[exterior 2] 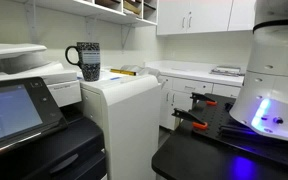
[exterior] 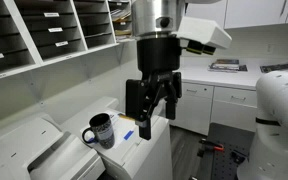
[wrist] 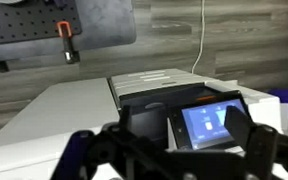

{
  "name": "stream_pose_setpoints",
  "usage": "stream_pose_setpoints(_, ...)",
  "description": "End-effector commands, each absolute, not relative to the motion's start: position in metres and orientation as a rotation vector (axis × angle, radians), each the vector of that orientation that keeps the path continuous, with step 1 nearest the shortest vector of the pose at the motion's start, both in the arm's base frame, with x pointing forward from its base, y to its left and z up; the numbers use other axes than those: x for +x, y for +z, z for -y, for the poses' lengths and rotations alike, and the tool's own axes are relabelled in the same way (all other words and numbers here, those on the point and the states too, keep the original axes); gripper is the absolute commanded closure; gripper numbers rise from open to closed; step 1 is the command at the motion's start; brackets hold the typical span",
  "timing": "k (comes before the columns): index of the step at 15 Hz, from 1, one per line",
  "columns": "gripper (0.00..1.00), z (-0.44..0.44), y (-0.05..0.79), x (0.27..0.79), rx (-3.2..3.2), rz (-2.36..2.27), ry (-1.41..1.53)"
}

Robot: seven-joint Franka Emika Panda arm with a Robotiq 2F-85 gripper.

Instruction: Place the pen in the mug

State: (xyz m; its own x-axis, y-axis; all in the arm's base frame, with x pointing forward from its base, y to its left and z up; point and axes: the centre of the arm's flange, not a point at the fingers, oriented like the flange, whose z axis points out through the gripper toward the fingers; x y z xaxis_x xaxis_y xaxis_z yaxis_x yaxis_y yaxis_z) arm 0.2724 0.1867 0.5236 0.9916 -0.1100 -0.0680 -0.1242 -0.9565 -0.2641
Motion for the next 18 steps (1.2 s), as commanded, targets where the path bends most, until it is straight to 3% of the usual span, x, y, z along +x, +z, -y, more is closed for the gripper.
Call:
stream_pose_setpoints(1,0.0,-0.187,0.524,0.272,-2.864,-0.172,0.076)
stream_pose_setpoints(8,0.0,-0.17,0.513,0.299,-2.928,-0.135,0.058)
stream_pose_setpoints(18,0.0,-0.054,0.425,0.439,-3.066,-0.114,-0.114)
